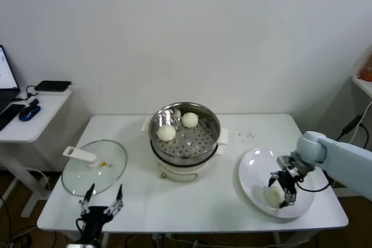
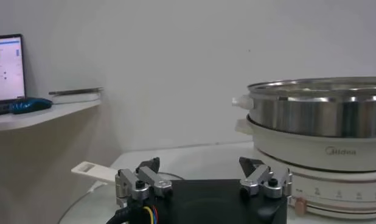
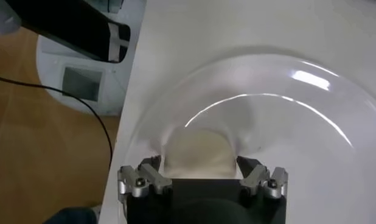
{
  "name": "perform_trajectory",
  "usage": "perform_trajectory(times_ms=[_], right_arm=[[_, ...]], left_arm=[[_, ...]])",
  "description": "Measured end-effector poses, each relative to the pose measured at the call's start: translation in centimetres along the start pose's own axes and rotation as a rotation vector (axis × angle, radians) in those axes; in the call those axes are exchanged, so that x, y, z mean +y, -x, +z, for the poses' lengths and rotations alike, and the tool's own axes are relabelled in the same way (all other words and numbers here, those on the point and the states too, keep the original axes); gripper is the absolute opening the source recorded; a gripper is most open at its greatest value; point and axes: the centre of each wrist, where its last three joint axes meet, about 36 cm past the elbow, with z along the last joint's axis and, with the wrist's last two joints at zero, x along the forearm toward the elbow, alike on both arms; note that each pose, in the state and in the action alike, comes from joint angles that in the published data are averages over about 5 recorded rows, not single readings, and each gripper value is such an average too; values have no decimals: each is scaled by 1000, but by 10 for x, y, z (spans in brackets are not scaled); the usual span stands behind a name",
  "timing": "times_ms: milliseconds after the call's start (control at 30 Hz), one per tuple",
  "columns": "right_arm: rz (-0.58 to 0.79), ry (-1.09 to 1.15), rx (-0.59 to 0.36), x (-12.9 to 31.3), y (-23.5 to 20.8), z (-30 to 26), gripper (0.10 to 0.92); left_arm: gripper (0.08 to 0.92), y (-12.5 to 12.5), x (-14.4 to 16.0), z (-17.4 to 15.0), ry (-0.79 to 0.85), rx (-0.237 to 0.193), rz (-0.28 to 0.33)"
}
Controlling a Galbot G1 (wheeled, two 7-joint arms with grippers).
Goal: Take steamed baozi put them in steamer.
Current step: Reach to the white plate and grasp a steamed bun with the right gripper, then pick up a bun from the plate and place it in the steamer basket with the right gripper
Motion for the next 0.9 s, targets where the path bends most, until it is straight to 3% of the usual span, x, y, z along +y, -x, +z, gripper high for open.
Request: perform_trajectory(times_ms=[300,633,900], right_arm=[[1,2,0,0,0,0,667],[15,-3,-11,0,-10,0,653],[48,-119,-2,-4,-49,-19,658]], left_arm=[[823,0,0,0,-2,1,0],[823,0,0,0,-4,0,-1],[823,2,0,-1,-4,-3,3]])
